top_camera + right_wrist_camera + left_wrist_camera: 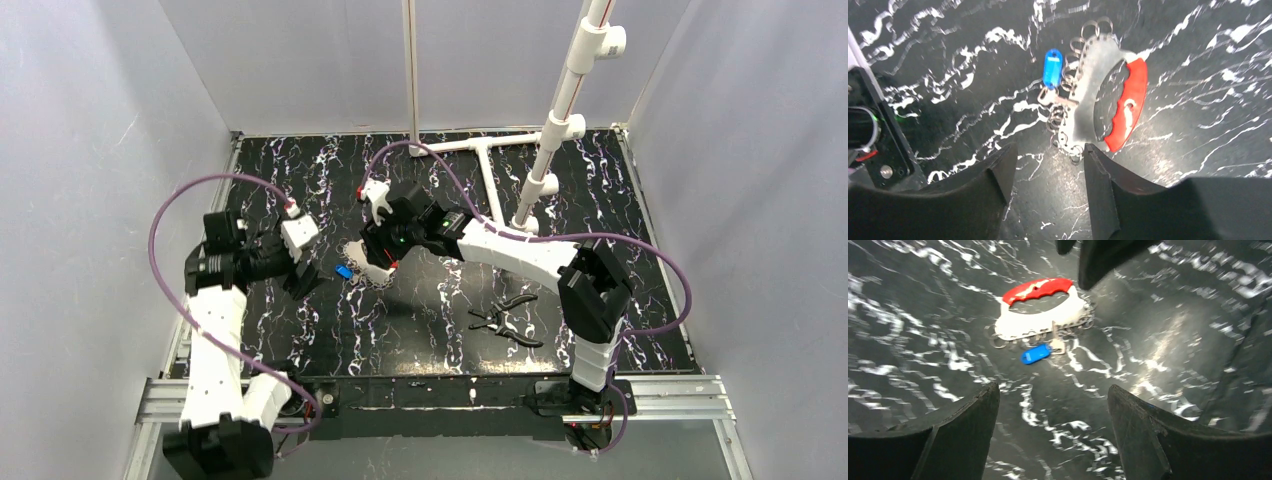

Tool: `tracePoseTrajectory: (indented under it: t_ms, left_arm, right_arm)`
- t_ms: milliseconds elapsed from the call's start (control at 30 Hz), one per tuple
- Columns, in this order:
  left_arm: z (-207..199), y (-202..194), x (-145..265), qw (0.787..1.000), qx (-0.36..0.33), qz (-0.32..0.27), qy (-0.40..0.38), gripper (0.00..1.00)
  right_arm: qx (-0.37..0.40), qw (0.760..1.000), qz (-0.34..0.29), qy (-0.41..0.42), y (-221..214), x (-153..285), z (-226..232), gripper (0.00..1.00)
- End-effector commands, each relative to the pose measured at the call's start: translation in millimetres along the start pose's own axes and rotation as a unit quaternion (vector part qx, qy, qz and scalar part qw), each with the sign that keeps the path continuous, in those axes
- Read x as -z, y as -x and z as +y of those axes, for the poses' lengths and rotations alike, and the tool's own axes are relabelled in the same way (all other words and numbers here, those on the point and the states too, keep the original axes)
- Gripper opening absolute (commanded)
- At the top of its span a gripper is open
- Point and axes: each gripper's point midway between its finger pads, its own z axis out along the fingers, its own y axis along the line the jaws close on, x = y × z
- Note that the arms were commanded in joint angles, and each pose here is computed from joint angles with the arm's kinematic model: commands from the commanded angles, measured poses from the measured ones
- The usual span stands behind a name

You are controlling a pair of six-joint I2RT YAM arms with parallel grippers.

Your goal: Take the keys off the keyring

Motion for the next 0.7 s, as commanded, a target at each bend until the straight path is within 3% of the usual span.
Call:
tracePoseTrajectory:
  t_ms: [0,200,300,367,500,667]
  left_arm:
    - [-9,9,-9,0.970,0.235,0.007,-0.071,0.76]
    - [32,-8,-48,0.895,0.438,0.037,-0.082,0.68]
    - [53,-21,-65,0.882,0.465,0.041,-0.061,0.65]
    - [65,-31,-73,0.892,0.447,0.044,-0.042,0.63]
    - [76,-54,-84,0.947,0.309,0.077,-0.042,0.59]
    - [69,-67,-99,0.977,0.160,0.107,-0.090,0.75]
  right_arm:
    - [0.010,1.000,0.019,0.003,-24,-10,-5,0.61]
    - [-0.019,0.998,0.066,0.002,-70,-30,-31,0.54]
    - [-0.040,0.995,0.086,0.009,-87,-40,-42,0.52]
    - [-0.046,0.995,0.092,0.009,-93,-46,-48,0.51]
    - [-0.064,0.992,0.105,0.017,-102,-57,-55,0.51]
    - [-0.081,0.991,0.109,0.022,-104,-61,-63,0.50]
